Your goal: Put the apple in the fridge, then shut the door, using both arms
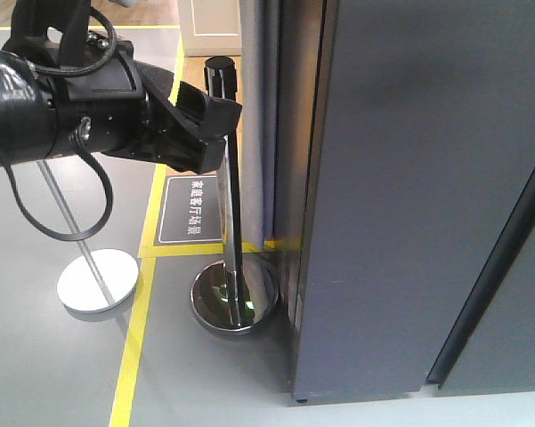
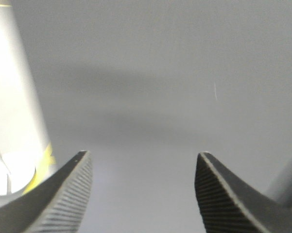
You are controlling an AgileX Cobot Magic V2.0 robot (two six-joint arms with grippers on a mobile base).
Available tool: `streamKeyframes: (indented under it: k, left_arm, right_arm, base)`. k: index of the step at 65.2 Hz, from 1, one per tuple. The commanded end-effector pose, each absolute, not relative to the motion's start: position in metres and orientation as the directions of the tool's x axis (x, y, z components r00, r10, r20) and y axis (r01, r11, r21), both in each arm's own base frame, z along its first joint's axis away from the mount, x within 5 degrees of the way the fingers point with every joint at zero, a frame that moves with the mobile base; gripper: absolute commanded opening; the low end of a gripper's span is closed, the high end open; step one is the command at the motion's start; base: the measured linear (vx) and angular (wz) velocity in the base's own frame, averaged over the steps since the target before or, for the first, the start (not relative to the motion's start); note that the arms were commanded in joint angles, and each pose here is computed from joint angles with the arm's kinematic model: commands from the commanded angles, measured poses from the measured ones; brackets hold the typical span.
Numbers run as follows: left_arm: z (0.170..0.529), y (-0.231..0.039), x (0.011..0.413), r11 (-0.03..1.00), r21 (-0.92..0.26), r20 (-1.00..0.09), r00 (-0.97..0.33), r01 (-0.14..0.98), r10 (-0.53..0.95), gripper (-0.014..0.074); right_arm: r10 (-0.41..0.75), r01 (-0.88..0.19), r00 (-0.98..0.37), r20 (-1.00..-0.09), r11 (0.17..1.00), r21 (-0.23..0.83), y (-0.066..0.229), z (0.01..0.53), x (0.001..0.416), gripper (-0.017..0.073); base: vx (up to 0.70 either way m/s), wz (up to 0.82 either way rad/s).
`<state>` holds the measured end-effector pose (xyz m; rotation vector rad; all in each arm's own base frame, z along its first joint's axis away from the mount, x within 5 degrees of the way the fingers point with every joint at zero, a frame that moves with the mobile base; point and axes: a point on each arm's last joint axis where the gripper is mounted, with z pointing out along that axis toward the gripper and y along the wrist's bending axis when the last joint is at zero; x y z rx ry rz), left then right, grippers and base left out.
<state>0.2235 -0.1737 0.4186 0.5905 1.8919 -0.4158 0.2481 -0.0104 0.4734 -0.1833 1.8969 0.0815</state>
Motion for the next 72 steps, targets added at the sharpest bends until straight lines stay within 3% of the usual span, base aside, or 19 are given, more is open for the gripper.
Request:
streamKeyframes:
  k: [1,11,20,43,72]
  left_arm:
    - [0.440,-0.170,0.219,0.814,-0.027,-0.964,-0.232,0.580,0.133,0.0514]
    - [0.440,-0.170,0.219,0.814,-0.027,-0.964,-0.232,0.580,0.133,0.0514]
    - [0.440,-0.170,0.219,0.814,-0.027,-0.964,-0.232,0.580,0.133,0.0514]
    - [0.442,-0.173,0.220,0.806,-0.060,-0.973,-0.213,0.589,0.084,0.0514]
    - [0.448,-0.175,0.222,0.800,-0.059,-0.986,-0.158,0.597,0.045,0.0508]
  right_arm:
    - [-0.074,-0.129,-0.204,-0.976,0.990,-0.048,-0.007,0.478,0.207,0.0435]
    - [-0.061,-0.099,-0.162,-0.985,0.994,-0.045,-0.003,0.456,0.166,0.0435]
    - [-0.055,-0.103,-0.204,-0.977,0.994,-0.034,-0.001,0.433,0.155,0.0435]
    - [-0.039,-0.105,-0.229,-0.973,0.994,-0.015,-0.001,0.422,0.153,0.0432]
    - [-0.040,-0.102,-0.223,-0.974,0.995,-0.017,-0.001,0.423,0.153,0.0331]
  base:
    - [0.00,0.00]
    - [0.00,0.00]
    - [0.00,0.00]
    - [0.00,0.00]
    - [0.00,0.00]
